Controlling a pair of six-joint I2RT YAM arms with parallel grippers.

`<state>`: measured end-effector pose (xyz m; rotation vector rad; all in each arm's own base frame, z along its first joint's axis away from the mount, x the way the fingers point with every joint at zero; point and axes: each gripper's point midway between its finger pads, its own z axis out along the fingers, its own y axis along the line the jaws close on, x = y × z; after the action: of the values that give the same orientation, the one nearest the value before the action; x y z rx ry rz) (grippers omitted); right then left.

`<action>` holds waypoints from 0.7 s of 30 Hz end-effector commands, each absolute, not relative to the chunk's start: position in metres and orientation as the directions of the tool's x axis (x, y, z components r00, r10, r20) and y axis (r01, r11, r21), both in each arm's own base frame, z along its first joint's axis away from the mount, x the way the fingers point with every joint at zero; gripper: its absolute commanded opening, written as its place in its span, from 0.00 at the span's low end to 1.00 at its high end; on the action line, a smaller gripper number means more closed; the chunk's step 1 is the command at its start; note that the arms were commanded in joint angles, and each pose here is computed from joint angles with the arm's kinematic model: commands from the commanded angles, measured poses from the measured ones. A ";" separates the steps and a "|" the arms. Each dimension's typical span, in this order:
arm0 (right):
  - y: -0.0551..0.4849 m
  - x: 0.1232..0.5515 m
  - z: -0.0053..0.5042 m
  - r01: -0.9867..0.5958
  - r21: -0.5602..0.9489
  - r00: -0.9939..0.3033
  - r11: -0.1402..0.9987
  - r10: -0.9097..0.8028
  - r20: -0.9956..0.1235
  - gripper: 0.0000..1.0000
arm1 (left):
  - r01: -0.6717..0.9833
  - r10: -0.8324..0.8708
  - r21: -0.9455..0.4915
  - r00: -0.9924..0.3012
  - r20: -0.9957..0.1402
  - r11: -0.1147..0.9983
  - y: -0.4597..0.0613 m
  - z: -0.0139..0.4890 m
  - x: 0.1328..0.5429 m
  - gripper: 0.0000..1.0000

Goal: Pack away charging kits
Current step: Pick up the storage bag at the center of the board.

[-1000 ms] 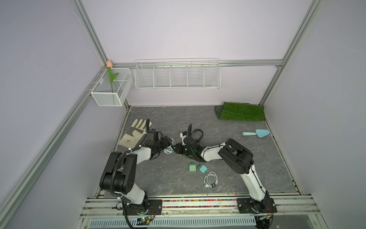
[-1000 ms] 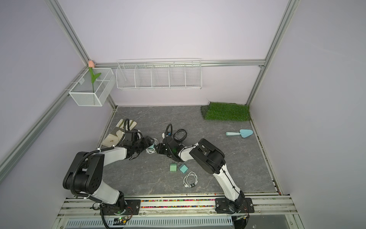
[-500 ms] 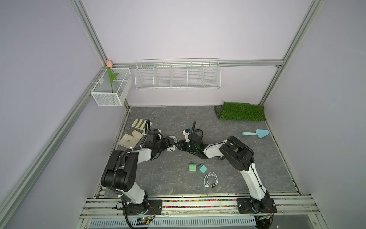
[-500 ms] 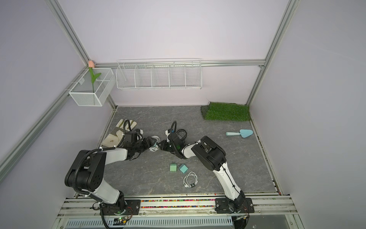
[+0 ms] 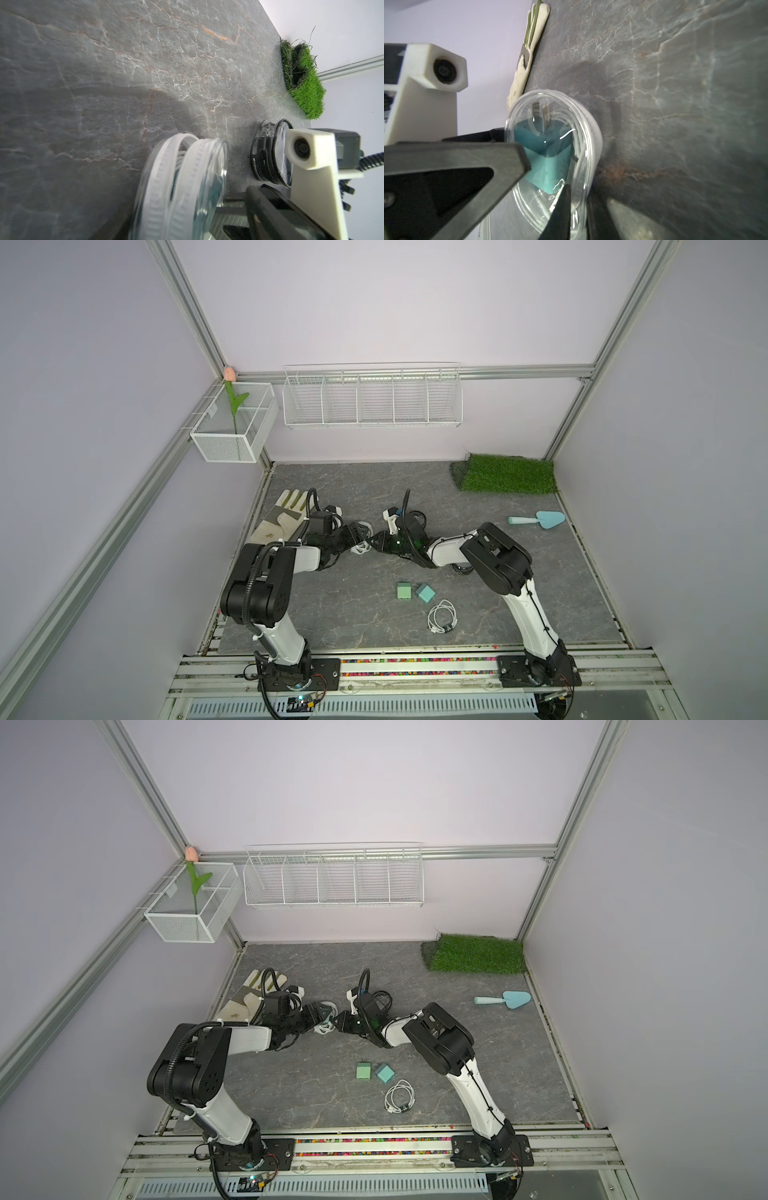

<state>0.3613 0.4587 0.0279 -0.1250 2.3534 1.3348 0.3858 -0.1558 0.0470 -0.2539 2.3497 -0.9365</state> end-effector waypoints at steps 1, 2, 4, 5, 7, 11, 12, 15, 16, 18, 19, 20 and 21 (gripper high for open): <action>0.446 0.343 -0.021 -0.236 0.747 -0.940 0.621 0.050 -0.338 0.17 | 0.019 -0.343 -0.676 -0.851 -0.398 0.737 -0.163 0.030 0.374 0.69; 0.446 0.343 -0.022 -0.236 0.745 -0.940 0.624 0.048 -0.339 0.17 | 0.020 -0.340 -0.676 -0.853 -0.395 0.737 -0.164 0.029 0.374 0.65; 0.446 0.344 -0.019 -0.242 0.741 -0.937 0.626 0.046 -0.345 0.17 | 0.022 -0.331 -0.674 -0.859 -0.391 0.738 -0.165 0.027 0.373 0.58; 0.446 0.345 -0.018 -0.243 0.740 -0.937 0.627 0.046 -0.346 0.17 | 0.020 -0.329 -0.672 -0.861 -0.388 0.740 -0.165 0.025 0.373 0.55; 0.447 0.346 -0.017 -0.246 0.743 -0.937 0.623 0.042 -0.346 0.17 | 0.020 -0.325 -0.668 -0.863 -0.387 0.744 -0.166 0.024 0.373 0.50; 0.449 0.347 -0.013 -0.261 0.737 -0.935 0.623 0.028 -0.355 0.23 | 0.020 -0.326 -0.667 -0.861 -0.391 0.745 -0.165 0.026 0.373 0.38; 0.448 0.348 -0.011 -0.266 0.737 -0.933 0.621 0.027 -0.359 0.29 | 0.027 -0.323 -0.670 -0.861 -0.392 0.741 -0.166 0.027 0.373 0.37; 0.448 0.350 0.003 -0.292 0.741 -0.921 0.604 0.030 -0.387 0.43 | 0.054 -0.320 -0.694 -0.860 -0.398 0.718 -0.172 0.034 0.372 0.28; 0.447 0.351 0.008 -0.299 0.742 -0.918 0.600 0.033 -0.396 0.47 | 0.063 -0.324 -0.704 -0.857 -0.402 0.708 -0.173 0.038 0.372 0.28; 0.445 0.352 0.024 -0.319 0.742 -0.907 0.590 0.036 -0.419 0.52 | 0.084 -0.333 -0.721 -0.846 -0.417 0.688 -0.176 0.050 0.373 0.24; 0.444 0.351 0.031 -0.329 0.741 -0.902 0.585 0.037 -0.430 0.54 | 0.091 -0.338 -0.727 -0.841 -0.422 0.680 -0.177 0.055 0.373 0.19; 0.442 0.351 0.040 -0.338 0.741 -0.897 0.581 0.041 -0.441 0.57 | 0.108 -0.338 -0.736 -0.837 -0.431 0.669 -0.180 0.063 0.373 0.15; 0.439 0.349 0.047 -0.346 0.741 -0.892 0.576 0.044 -0.451 0.59 | 0.128 -0.341 -0.745 -0.830 -0.441 0.654 -0.182 0.072 0.373 0.14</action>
<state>0.3567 0.4543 0.0434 -0.2373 2.3491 1.3053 0.3832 -0.1666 0.0524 -0.2161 2.3459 -0.9992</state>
